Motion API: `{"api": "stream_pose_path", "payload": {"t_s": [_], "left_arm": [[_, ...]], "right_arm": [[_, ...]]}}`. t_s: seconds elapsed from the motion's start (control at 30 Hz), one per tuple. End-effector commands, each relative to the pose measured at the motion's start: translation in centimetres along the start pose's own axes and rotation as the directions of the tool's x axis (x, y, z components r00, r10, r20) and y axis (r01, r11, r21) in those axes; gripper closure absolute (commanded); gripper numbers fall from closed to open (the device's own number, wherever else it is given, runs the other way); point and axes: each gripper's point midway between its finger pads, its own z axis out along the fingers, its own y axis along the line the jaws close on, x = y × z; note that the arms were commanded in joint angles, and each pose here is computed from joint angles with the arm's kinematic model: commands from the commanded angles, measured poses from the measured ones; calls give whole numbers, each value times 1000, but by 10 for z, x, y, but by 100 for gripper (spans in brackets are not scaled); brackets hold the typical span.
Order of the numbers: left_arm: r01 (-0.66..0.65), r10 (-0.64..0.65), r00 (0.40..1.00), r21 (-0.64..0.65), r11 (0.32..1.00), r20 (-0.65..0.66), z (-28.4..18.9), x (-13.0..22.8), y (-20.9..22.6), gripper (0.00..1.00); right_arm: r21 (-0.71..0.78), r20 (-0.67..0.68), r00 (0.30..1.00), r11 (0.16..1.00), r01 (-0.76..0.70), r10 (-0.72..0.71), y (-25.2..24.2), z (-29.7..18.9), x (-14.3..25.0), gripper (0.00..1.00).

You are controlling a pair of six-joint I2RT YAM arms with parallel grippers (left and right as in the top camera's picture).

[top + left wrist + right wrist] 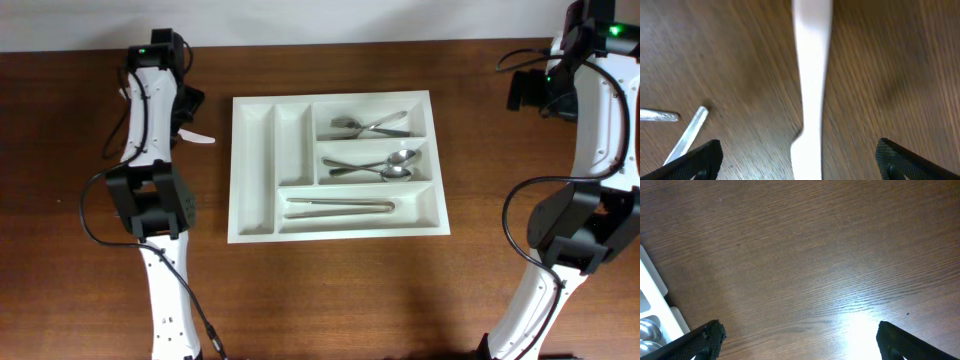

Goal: Pack container
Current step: 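Lower the left gripper onto the white plastic knife and close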

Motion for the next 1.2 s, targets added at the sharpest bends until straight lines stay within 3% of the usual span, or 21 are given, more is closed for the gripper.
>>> {"api": "stream_pose_path", "payload": {"t_s": [0.0,0.27,0.33,0.4,0.47,0.87,0.93,1.07,1.17], "left_arm": [[115,-115,993,-31,993,-21,19,-10,12,0],[139,-132,974,21,990,-183,66,10,-3,3],[136,-131,973,12,991,-190,71,13,-2,11],[132,-130,969,-3,991,-208,76,18,1,33],[129,-130,967,-18,991,-220,78,22,4,43],[70,-127,962,-236,969,-240,71,36,56,45],[55,-115,969,-265,963,-217,71,32,64,56],[45,-106,973,-280,959,-207,71,28,69,94],[6,-62,979,-277,961,-193,71,23,70,98]], "right_arm": [[-4,35,999,1000,5,-5,1,-15,-3,1],[-4,35,999,1000,5,-5,1,-15,-3,1],[-4,35,999,1000,5,-5,1,-15,-3,1],[-4,35,999,1000,5,-5,1,-15,-3,1],[-4,35,999,1000,5,-5,1,-15,-3,1],[-4,35,999,1000,5,-5,1,-15,-3,1],[-4,35,999,1000,5,-5,1,-15,-3,1],[-4,35,999,1000,5,-5,1,-15,-3,1],[-4,35,999,1000,5,-5,1,-15,-3,1]]}}
